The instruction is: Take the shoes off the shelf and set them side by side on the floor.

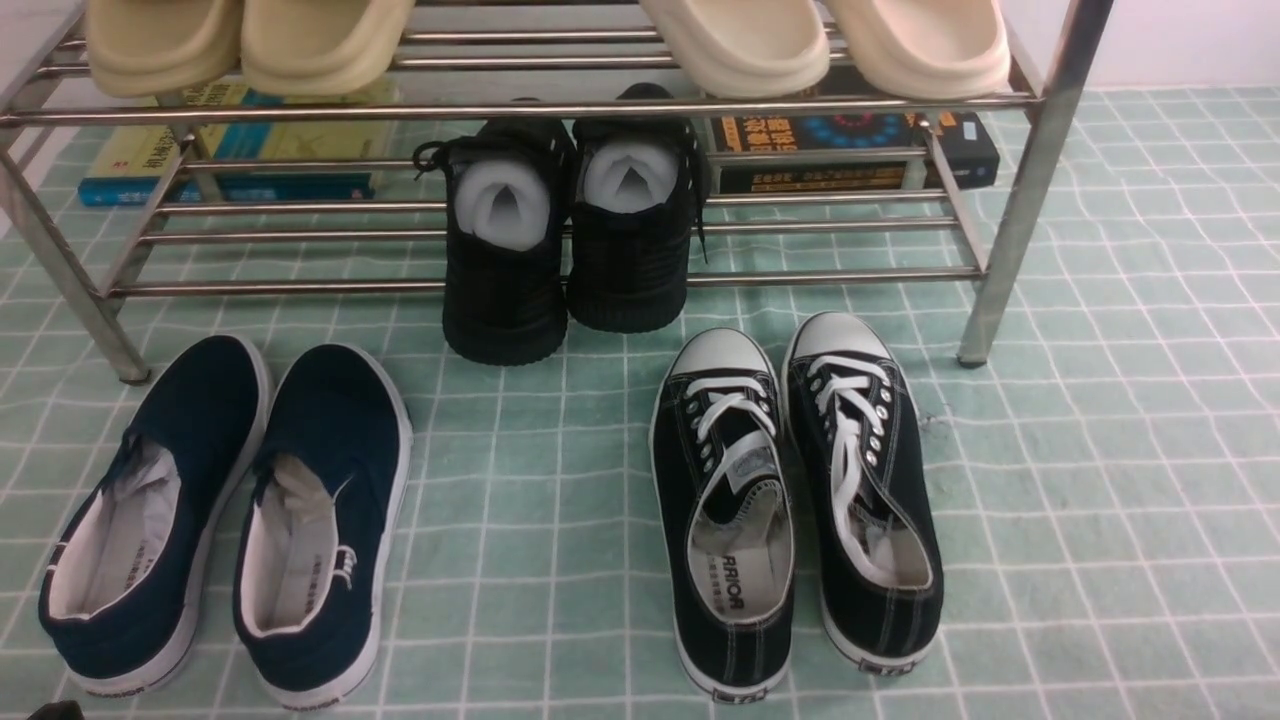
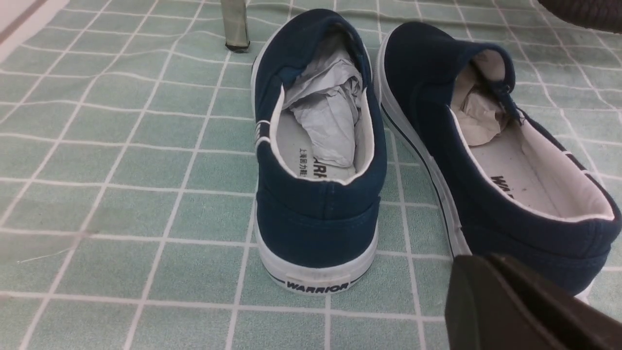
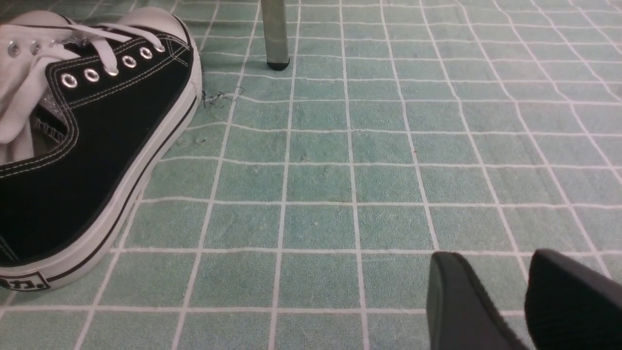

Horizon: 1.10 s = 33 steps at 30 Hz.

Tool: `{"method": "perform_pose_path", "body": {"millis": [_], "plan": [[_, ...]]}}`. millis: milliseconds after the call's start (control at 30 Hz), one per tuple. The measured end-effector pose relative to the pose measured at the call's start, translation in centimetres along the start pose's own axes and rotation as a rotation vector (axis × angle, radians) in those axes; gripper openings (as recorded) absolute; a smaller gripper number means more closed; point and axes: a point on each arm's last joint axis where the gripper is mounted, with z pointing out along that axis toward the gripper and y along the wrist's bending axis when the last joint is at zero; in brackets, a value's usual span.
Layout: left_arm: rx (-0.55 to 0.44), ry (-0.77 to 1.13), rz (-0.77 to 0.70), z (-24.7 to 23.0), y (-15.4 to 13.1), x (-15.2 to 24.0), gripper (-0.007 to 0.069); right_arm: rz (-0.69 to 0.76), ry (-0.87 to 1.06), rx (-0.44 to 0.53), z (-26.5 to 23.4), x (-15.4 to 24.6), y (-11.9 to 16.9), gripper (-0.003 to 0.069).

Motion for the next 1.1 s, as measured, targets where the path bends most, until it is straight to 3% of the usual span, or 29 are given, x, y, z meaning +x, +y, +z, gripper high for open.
{"method": "perform_pose_path", "body": {"millis": [1100], "plan": [[-0.002, -0.001, 0.004, 0.00, 0.02, -0.01, 0.0072, 0.000, 0.000, 0.000, 0.00, 0.00, 0.00, 0.0239]]}}
